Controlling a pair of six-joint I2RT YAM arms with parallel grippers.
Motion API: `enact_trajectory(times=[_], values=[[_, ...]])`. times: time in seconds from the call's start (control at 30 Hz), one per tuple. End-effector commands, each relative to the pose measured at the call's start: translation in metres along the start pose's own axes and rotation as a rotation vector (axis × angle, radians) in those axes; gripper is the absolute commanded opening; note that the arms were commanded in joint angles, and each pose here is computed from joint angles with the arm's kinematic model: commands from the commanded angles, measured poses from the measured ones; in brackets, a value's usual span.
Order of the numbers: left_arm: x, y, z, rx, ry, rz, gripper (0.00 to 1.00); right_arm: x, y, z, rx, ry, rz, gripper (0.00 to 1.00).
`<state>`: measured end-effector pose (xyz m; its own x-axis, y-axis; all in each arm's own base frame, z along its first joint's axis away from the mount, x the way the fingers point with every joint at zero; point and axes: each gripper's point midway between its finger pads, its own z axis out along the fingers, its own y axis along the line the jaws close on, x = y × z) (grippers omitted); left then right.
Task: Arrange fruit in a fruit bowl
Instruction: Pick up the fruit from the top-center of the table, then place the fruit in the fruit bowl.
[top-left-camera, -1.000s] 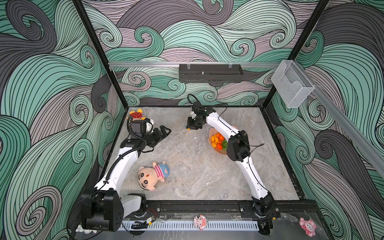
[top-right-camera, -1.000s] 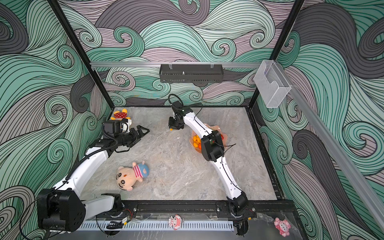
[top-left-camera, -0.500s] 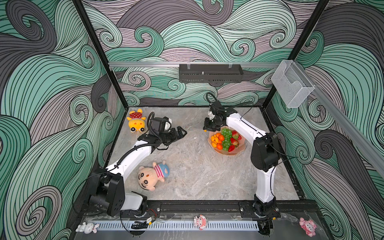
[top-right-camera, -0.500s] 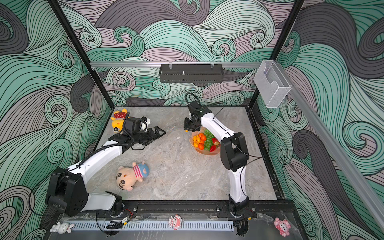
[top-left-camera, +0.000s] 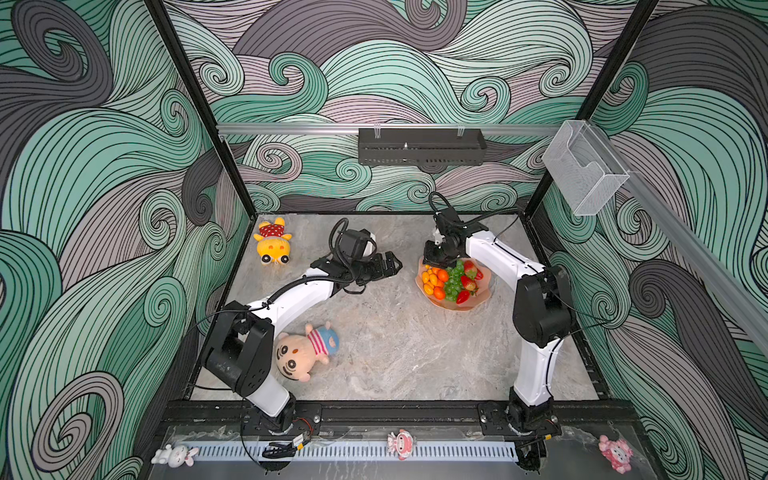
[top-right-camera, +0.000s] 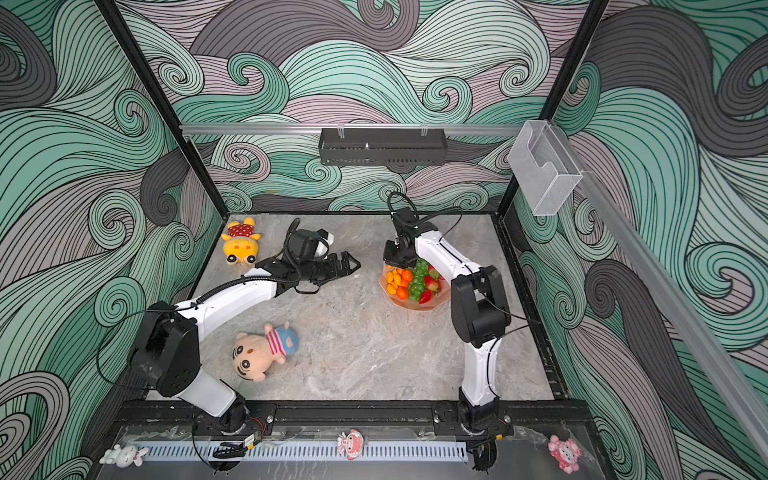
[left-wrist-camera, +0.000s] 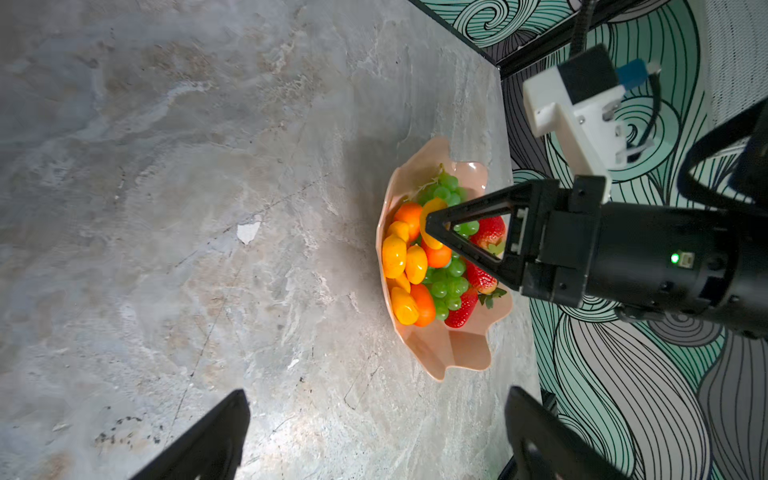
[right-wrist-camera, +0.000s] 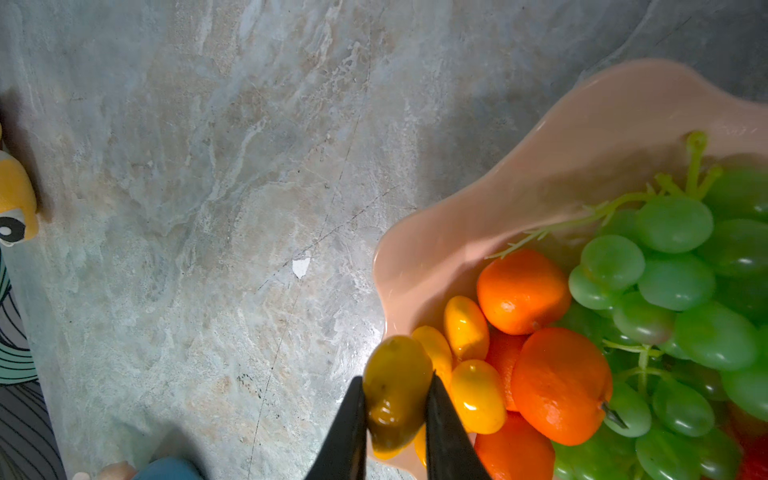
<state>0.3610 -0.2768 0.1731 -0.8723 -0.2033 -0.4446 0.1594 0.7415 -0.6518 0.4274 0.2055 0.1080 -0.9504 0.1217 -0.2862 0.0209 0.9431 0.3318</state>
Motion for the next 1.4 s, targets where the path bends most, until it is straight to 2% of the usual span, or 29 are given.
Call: enact_trajectory(times=[0.0,0.3,0.73,1.1,1.37], values=[[-0.008,-0.01,0.001,0.002,-0.029,0.019,0.99,-0.006,-0.009,0.01,0.038,-0.003,-0.009,0.21],[-0.005,-0.007,-0.002,-0.012,-0.028,0.025,0.99,-0.009,-0.015,0.021,0.067,0.01,-0.004,0.25],[0.0,-0.005,-0.01,-0.021,-0.028,0.034,0.99,-0.014,-0.01,0.006,0.054,-0.009,-0.004,0.31],[0.013,-0.013,-0.018,-0.034,-0.028,0.1,0.99,-0.008,-0.015,-0.051,0.065,-0.109,-0.016,0.3],[0.041,-0.043,0.001,-0.021,0.014,0.208,0.99,0.02,-0.08,-0.095,0.199,-0.198,0.09,0.28]])
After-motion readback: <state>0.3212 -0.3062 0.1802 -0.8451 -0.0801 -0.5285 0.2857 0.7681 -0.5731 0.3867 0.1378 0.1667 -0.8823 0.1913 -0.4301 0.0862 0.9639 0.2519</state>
